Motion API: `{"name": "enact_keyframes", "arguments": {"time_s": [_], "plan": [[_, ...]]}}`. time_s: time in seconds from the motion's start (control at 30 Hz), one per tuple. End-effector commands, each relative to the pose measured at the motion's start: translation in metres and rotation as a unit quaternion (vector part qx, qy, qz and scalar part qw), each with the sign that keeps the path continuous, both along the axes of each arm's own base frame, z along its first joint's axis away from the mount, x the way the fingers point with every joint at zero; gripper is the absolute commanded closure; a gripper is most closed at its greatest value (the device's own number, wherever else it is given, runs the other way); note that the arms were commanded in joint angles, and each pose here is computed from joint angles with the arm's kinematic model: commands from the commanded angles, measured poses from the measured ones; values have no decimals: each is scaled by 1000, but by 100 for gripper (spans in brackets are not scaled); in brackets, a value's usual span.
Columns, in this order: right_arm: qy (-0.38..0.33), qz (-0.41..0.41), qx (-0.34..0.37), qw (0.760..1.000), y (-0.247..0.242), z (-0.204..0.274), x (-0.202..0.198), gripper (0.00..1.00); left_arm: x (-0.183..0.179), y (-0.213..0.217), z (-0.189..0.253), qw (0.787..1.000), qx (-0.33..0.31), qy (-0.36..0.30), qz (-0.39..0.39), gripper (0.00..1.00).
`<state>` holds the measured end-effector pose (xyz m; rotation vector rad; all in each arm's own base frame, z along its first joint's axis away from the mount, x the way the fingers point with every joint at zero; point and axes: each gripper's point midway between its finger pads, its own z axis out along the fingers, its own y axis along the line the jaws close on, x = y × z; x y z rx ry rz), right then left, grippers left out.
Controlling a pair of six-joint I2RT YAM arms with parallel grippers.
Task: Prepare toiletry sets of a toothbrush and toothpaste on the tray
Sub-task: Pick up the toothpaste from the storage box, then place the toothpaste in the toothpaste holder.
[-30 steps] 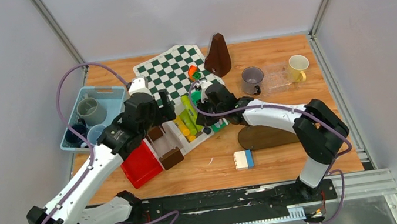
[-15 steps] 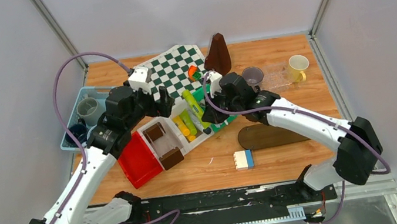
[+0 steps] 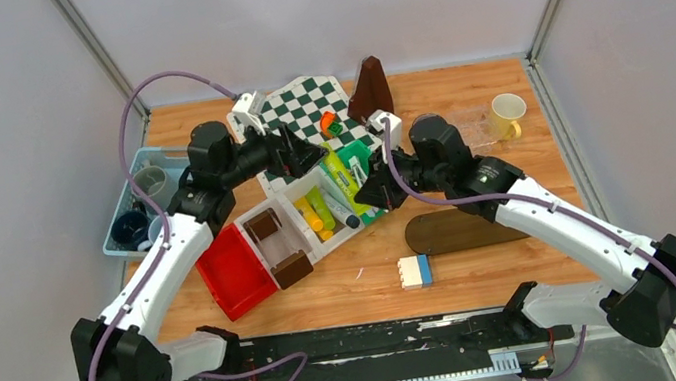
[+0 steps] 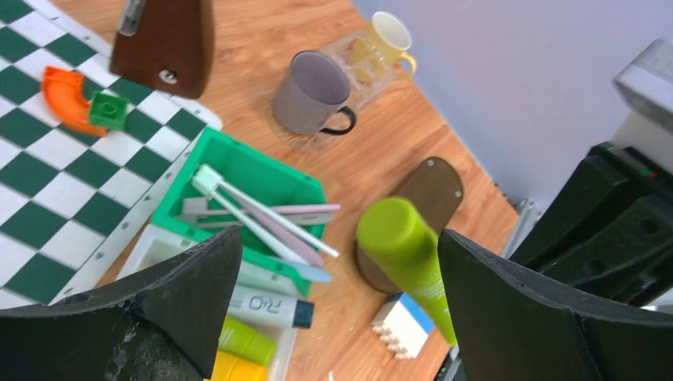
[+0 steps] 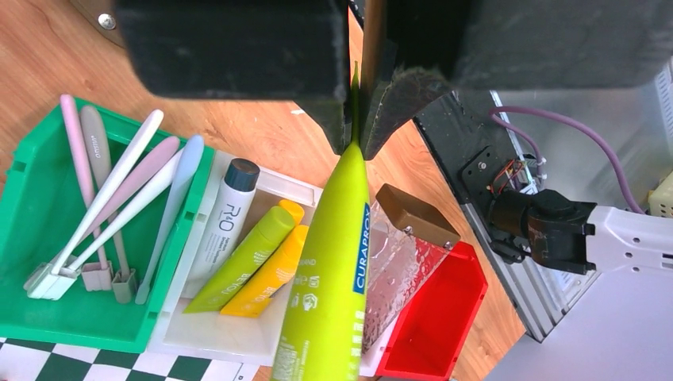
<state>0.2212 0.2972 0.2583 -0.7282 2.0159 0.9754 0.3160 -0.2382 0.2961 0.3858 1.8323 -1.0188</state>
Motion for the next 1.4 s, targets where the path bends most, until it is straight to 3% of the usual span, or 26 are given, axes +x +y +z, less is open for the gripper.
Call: {"name": "enact_keyframes", "arguments": {"time_s": [0.0, 0.17, 0.4, 0.7, 1.07, 1.13, 1.37], "plan": [[-35, 15, 14, 999, -1, 14, -1, 100, -4, -19, 53, 995, -91, -19, -47, 0], [-41, 12, 14, 999, -1, 16, 0, 100, -3, -27, 49, 992, -114, 14, -61, 6], [-50, 7, 23, 998, 0, 20, 4, 100, -7, -34, 41, 986, -139, 51, -82, 37], [-56, 7, 32, 998, 2, 24, 10, 100, -12, -35, 23, 983, -140, 85, -87, 39], [-62, 11, 35, 997, 4, 27, 11, 100, 3, -31, -6, 984, -116, 130, -37, 31], [-62, 9, 33, 998, 3, 25, 13, 100, 3, -32, -5, 983, -121, 136, -40, 34], [-36, 4, 51, 998, 0, 19, 20, 100, -6, -38, 5, 976, -155, 135, -70, 74]]}}
